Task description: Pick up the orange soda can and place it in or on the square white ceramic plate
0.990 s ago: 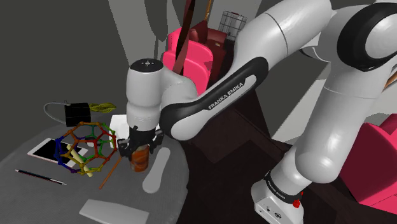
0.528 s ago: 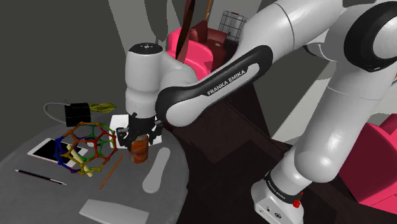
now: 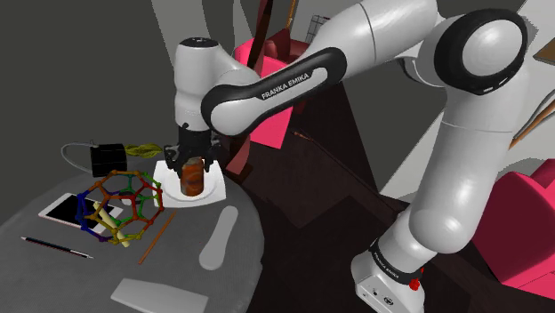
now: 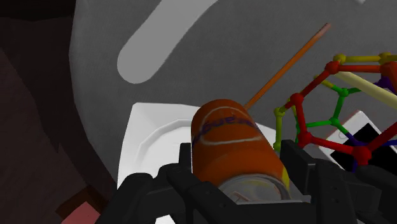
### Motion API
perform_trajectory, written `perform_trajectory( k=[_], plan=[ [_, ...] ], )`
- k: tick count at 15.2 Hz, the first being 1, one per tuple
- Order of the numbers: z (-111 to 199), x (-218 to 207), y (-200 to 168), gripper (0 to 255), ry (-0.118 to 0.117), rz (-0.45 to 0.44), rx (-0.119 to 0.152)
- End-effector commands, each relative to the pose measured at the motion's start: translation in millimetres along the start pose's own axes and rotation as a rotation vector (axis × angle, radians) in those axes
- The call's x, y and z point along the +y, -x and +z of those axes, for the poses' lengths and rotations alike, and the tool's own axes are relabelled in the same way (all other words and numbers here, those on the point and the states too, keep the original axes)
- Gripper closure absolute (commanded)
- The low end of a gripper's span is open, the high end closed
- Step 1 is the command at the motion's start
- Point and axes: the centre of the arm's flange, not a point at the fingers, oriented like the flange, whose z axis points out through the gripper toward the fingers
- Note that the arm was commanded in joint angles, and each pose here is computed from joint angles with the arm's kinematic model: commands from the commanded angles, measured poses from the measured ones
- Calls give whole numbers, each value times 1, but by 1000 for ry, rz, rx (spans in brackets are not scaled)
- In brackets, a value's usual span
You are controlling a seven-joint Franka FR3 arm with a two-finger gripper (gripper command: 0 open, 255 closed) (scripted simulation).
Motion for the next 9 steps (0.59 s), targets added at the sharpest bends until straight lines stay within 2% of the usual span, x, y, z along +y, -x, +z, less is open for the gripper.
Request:
perform_trajectory(
  k=[1,8,9],
  plan=[
    [-2,9,-23,255,0,-1,1],
    [-8,35,-119,255,0,-1,1],
    [-3,34,-119,255,0,-1,1]
  ],
)
